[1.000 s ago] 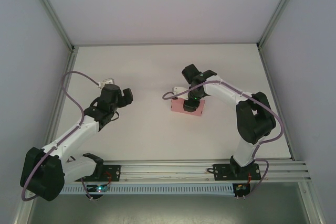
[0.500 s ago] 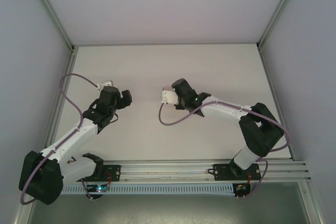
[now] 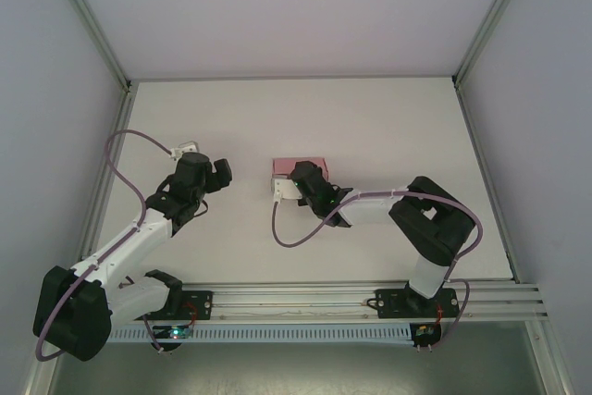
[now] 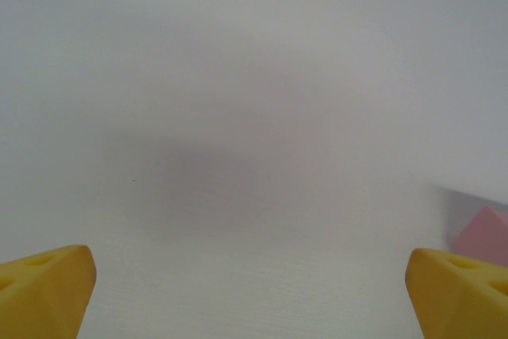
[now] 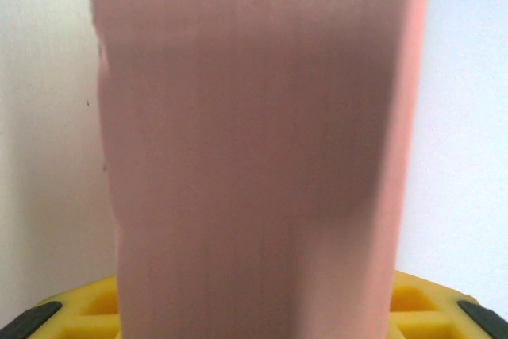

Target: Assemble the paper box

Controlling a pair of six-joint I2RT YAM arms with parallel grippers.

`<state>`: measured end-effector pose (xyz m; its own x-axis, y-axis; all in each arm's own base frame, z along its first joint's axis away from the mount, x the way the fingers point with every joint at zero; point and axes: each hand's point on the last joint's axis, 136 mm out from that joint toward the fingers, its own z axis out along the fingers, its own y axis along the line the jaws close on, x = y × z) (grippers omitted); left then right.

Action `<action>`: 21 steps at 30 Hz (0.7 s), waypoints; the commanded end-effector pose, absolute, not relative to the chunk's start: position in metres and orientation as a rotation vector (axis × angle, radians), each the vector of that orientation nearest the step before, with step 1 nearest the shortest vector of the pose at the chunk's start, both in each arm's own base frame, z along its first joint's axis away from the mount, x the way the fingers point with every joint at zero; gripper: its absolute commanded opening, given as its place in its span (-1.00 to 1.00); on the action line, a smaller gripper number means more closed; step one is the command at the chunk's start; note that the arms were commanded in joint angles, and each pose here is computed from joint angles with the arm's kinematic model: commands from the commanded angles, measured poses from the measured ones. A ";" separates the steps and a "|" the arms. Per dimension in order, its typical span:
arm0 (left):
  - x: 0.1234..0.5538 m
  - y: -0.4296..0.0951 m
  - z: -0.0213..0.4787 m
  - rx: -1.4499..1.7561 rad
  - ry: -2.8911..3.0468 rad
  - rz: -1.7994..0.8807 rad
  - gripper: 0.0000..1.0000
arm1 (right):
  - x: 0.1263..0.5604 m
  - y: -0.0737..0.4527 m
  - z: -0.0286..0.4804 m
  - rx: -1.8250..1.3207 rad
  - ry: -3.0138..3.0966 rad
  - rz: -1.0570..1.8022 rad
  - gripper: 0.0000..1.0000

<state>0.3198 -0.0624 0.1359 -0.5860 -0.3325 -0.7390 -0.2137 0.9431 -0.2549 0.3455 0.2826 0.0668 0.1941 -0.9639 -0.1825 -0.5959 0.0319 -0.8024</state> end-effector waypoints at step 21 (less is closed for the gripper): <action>0.317 -0.050 0.138 -0.419 2.185 -0.134 1.00 | 0.286 0.278 0.066 -1.744 1.659 -0.331 0.97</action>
